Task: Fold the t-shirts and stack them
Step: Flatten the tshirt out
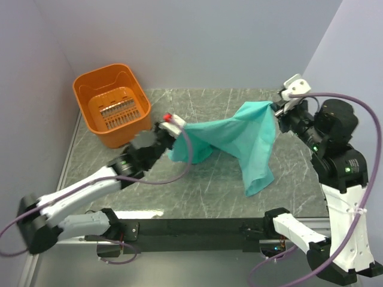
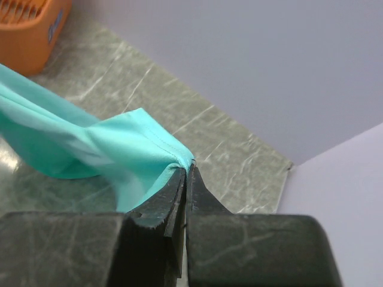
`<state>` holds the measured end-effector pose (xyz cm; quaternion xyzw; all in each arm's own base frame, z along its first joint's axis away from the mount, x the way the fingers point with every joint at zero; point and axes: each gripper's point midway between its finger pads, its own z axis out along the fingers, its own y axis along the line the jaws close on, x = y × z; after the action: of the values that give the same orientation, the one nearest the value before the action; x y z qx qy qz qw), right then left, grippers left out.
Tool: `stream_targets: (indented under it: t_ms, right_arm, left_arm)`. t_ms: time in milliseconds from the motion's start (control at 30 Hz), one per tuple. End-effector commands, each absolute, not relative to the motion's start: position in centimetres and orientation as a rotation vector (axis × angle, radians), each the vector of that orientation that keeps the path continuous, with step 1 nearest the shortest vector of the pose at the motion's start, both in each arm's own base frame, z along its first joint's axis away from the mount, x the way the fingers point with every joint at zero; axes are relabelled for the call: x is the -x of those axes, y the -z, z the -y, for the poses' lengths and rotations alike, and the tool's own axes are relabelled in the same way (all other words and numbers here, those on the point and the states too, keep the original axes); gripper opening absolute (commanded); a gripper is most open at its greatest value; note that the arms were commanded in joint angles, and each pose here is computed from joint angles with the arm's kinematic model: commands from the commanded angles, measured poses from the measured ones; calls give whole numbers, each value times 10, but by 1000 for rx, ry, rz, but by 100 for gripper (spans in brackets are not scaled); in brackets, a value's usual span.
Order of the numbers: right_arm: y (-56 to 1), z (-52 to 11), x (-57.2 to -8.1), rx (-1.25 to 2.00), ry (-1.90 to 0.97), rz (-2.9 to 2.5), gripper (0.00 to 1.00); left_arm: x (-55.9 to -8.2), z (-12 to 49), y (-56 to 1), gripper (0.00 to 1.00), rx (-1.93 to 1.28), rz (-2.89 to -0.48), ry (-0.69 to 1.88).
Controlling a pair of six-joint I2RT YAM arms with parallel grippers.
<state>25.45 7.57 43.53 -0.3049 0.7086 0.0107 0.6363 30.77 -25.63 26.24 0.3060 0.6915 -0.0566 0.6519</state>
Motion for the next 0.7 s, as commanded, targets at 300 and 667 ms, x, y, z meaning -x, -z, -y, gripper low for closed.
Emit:
stream_targets:
  t_ms: [300,667]
  right_arm:
    - [-536,-53,-226,513,34,-1392,0]
    - [-547,-50,-275,444,42,-1405,0]
  left_arm:
    - [-255,194,-427,1,-514,-1289,239]
    - [-296,202,-437,1,-549,-1245,140]
